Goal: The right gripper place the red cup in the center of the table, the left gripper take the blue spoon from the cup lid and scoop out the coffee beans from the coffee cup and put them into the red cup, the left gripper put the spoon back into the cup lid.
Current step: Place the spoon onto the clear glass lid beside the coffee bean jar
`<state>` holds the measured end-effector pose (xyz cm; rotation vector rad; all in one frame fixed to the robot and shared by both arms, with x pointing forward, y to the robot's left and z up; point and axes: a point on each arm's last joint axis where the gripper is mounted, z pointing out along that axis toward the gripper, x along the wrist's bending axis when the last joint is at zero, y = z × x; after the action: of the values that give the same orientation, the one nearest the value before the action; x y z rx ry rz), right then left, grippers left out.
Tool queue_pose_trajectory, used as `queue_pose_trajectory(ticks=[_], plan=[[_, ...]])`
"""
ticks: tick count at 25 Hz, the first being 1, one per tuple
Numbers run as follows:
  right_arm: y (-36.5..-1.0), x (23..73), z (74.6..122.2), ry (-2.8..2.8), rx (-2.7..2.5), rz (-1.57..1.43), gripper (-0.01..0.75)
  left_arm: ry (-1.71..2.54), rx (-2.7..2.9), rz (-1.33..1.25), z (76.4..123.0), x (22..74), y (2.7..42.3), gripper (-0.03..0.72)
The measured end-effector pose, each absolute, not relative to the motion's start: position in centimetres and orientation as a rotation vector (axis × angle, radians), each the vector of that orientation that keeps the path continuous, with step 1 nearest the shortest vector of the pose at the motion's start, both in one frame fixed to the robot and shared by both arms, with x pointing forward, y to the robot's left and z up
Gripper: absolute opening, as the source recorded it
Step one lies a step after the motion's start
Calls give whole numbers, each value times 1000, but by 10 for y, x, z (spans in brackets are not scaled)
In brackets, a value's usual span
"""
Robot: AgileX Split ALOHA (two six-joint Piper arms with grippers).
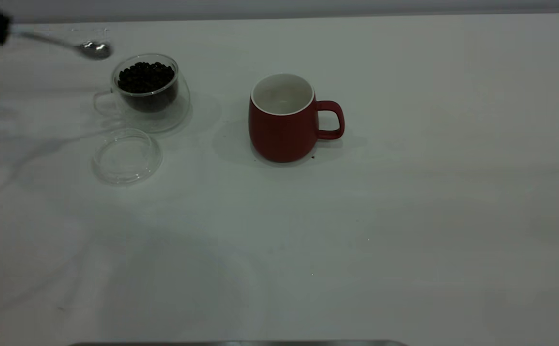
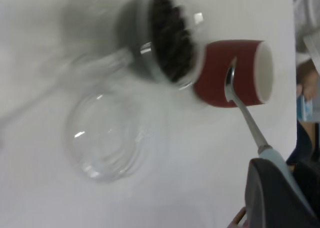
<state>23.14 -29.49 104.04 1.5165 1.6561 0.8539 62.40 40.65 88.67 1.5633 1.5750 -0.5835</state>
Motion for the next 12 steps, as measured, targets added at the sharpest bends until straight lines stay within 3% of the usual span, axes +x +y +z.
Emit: queue_pose_trajectory(ticks=[3, 12], plan=[[-295, 231, 1040, 1656, 1516, 854, 587, 1616, 1535, -587, 880, 611, 423, 114], [-295, 231, 1040, 1656, 1516, 854, 587, 1646, 1515, -732, 832, 605, 409, 113]])
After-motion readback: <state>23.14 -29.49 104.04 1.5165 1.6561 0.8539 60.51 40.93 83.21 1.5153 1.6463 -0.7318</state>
